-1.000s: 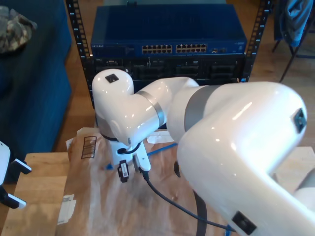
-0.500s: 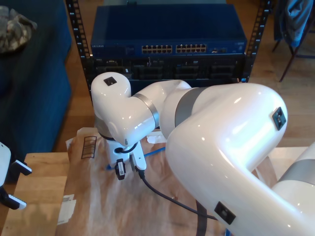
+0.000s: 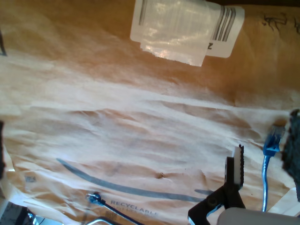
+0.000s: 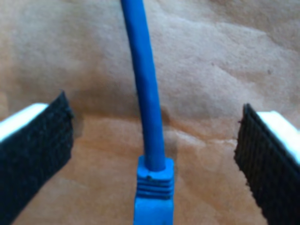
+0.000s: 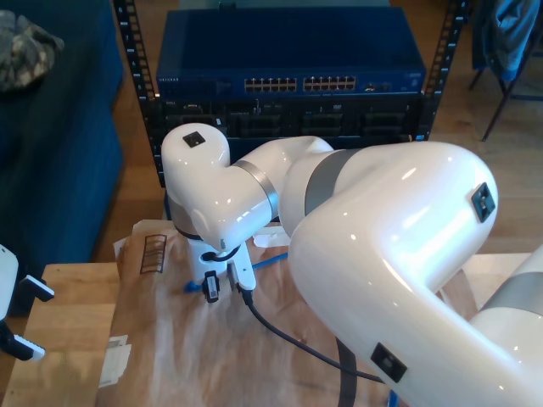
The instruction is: Grab the cable and plug it in
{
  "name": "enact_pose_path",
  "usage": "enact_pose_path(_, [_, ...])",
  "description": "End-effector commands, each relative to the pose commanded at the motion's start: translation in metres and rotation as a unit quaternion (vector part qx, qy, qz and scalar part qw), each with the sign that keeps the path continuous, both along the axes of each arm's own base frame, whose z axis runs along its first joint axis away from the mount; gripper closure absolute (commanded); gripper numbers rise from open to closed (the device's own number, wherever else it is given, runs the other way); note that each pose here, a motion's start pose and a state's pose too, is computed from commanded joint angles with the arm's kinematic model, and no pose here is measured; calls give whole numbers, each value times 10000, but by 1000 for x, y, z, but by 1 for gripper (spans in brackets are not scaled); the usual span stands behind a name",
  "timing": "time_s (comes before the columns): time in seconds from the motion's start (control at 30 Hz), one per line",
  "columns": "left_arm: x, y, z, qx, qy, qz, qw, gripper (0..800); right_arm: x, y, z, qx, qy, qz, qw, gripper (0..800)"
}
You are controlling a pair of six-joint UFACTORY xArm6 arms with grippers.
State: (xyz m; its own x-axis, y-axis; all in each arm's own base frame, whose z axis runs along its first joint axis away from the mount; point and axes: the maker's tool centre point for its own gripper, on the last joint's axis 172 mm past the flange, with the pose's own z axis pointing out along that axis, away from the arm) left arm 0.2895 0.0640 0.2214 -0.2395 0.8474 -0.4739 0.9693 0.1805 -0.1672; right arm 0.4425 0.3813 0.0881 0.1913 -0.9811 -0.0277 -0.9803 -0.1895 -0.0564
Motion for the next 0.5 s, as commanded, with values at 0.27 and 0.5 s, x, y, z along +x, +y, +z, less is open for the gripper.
enact_pose_path(0.27, [0, 0, -1, 2, 10, -3, 10000, 1, 1, -3, -1, -71, -44, -60, 9999, 497])
enact_pose_path(0.5, [0, 0, 0, 6, 4, -11, 10000, 1, 14, -22, 0, -551, -484, -174, 9972, 792])
